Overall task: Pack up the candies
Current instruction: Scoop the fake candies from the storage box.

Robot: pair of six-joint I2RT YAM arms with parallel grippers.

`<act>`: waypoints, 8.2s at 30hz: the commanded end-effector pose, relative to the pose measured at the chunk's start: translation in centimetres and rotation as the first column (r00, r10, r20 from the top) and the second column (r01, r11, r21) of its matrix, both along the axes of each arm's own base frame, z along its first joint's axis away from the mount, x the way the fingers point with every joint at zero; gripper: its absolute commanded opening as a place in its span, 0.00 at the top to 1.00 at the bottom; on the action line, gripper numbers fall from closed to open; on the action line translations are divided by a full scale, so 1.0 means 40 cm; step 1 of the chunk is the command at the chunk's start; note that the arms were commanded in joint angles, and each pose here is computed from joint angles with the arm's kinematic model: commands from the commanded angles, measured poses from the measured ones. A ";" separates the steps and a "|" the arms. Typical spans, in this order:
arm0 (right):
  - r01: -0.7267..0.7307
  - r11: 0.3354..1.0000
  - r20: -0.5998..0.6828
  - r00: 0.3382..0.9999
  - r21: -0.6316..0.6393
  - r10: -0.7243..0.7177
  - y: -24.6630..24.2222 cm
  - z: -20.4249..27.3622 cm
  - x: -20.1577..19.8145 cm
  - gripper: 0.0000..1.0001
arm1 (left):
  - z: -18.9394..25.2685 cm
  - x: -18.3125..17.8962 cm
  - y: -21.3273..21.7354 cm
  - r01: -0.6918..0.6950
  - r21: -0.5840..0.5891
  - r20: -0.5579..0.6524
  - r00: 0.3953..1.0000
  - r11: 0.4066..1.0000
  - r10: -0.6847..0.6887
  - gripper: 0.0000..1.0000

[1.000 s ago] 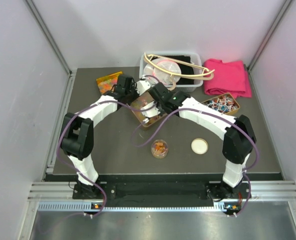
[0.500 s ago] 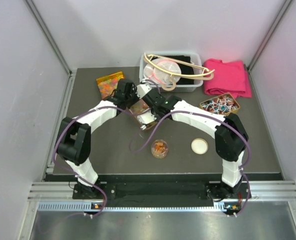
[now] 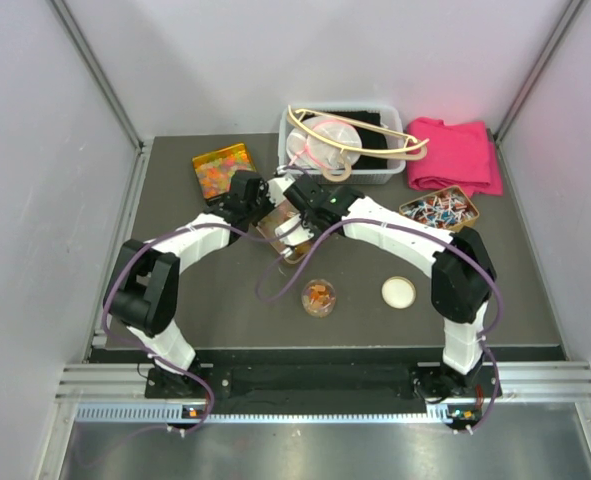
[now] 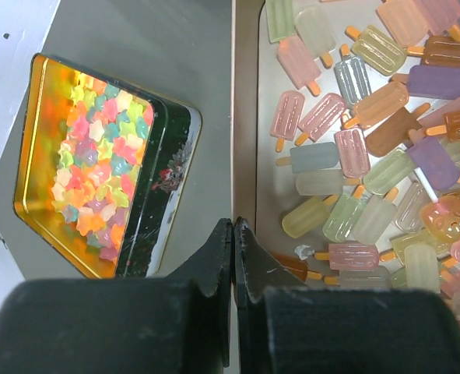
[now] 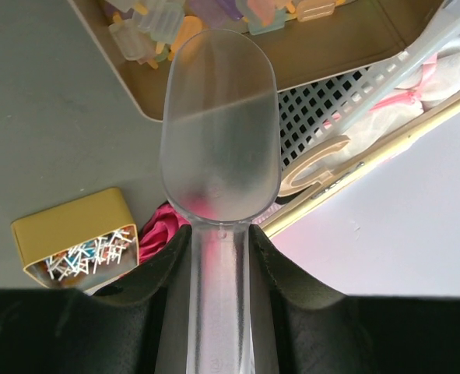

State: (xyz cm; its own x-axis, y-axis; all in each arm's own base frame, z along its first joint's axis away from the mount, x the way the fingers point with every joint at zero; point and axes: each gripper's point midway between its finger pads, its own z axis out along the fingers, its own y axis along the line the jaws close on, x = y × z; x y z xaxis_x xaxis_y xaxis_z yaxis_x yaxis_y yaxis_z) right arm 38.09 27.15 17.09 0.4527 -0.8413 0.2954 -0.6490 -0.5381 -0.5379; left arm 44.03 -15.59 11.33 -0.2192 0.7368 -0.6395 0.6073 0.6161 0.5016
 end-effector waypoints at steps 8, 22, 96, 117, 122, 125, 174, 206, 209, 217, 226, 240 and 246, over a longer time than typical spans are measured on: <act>-0.003 0.981 0.073 0.997 0.192 -0.011 0.008 0.191 -0.034 1.00 | -0.031 0.014 -0.051 0.070 -0.017 0.022 0.997 0.997 -0.070 1.00; 0.026 0.969 0.088 0.995 0.245 -0.049 -0.028 0.253 -0.060 1.00 | -0.122 0.000 -0.094 0.124 -0.166 -0.196 0.968 0.978 -0.156 0.94; -0.072 0.991 0.149 0.985 -0.116 0.089 -0.049 -0.009 0.035 1.00 | 0.203 0.074 -0.100 0.073 -0.135 0.148 0.988 0.988 -0.053 1.00; -0.276 0.960 -0.075 0.959 -0.045 0.272 -0.037 -0.159 -0.029 1.00 | 0.153 0.053 -0.135 0.126 -0.107 0.063 0.991 0.986 -0.120 1.00; -0.243 0.970 -0.115 0.963 0.022 0.243 -0.042 -0.164 -0.017 1.00 | 0.098 0.034 -0.148 0.141 -0.098 0.003 0.990 0.985 -0.141 1.00; -0.188 0.979 -0.179 0.964 0.079 0.199 -0.041 -0.142 -0.019 1.00 | 0.075 0.031 -0.146 0.138 -0.087 -0.016 0.990 0.987 -0.140 1.00; -0.165 0.984 -0.065 0.983 0.071 0.169 -0.035 -0.252 -0.034 1.00 | 0.095 0.033 -0.189 0.131 -0.119 -0.039 0.990 0.984 -0.136 1.00; 0.475 0.840 -0.453 0.829 0.262 -0.327 0.081 -0.227 -0.166 1.00 | 0.130 0.037 -0.166 0.050 -0.137 -0.037 0.998 0.989 -0.055 1.00; 0.510 0.817 -0.426 0.824 0.268 -0.374 0.097 -0.232 -0.152 1.00 | 0.134 0.036 -0.167 0.042 -0.146 -0.042 0.998 0.988 -0.049 1.00; 0.522 0.781 -0.365 0.840 0.343 -0.401 0.123 -0.200 -0.115 1.00 | 0.134 0.037 -0.153 0.007 -0.131 -0.044 0.999 0.991 -0.013 1.00; 0.450 0.762 -0.312 0.889 0.465 -0.335 0.199 -0.144 -0.081 1.00 | 0.138 0.043 -0.163 0.006 -0.139 -0.043 0.999 0.990 -0.012 1.00; 0.368 0.729 -0.139 0.924 0.577 -0.356 0.074 0.018 0.008 1.00 | 0.114 0.036 -0.145 0.000 -0.109 -0.042 0.999 0.994 -0.004 1.00; 0.378 0.735 -0.158 0.922 0.563 -0.353 0.020 0.015 -0.007 1.00 | 0.103 0.040 -0.147 -0.007 -0.107 -0.046 0.999 0.994 0.002 1.00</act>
